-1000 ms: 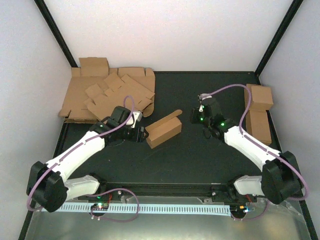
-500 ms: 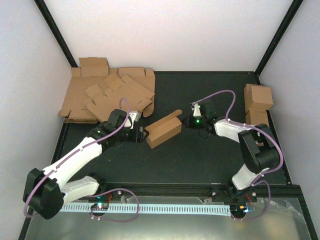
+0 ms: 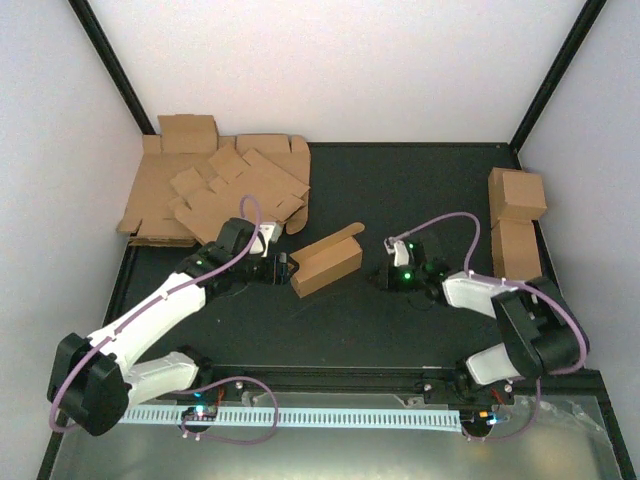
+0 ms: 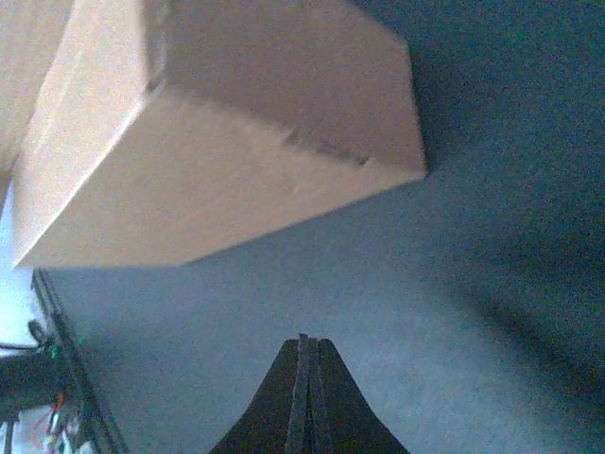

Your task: Fold the paper box

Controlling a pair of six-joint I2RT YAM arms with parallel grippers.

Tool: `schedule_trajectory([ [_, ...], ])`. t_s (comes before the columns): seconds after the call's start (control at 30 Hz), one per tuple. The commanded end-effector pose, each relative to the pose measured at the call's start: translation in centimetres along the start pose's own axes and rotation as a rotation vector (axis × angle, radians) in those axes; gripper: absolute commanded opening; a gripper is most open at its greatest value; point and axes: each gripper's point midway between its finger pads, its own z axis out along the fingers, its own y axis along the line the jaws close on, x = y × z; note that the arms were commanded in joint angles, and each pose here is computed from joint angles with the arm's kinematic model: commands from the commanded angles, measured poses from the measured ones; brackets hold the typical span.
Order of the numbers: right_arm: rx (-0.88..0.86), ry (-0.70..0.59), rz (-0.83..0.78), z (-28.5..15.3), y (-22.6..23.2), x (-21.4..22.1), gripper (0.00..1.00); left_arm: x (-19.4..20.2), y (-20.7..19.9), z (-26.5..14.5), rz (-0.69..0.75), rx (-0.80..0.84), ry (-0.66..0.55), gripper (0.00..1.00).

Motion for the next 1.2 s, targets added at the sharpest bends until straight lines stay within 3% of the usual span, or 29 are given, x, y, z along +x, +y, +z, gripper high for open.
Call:
schedule_trajectory([
  [0.0,-0.064,-0.031,-0.073,-1.5,2.1,0.7,0.02,-1.3,-0.4,-0.4,0.029,-0.002,-0.03,0.68],
  [0.13,0.117,-0.149,-0.094,-3.0,0.1,-1.7,0.02,-1.3,-0.3,-0.5,0.032,-0.01,-0.032,0.68],
  [0.33,0.241,-0.227,-0.1,-2.6,-0.3,-7.1,0.02,-1.2,-0.6,-0.5,0.024,0.017,-0.04,0.68],
  [0.57,0.191,-0.223,-0.092,0.6,-0.1,-10.1,0.02,-0.6,-0.8,-0.3,0.004,0.054,-0.052,0.7],
  [0.83,-0.066,-0.109,-0.115,1.7,3.1,-6.4,0.02,-1.0,-0.5,-0.2,-0.004,0.056,-0.068,0.72],
  [1.17,-0.149,-0.057,-0.157,0.4,5.6,-1.2,0.02,-1.5,0.5,-0.5,0.003,0.018,-0.076,0.72],
])
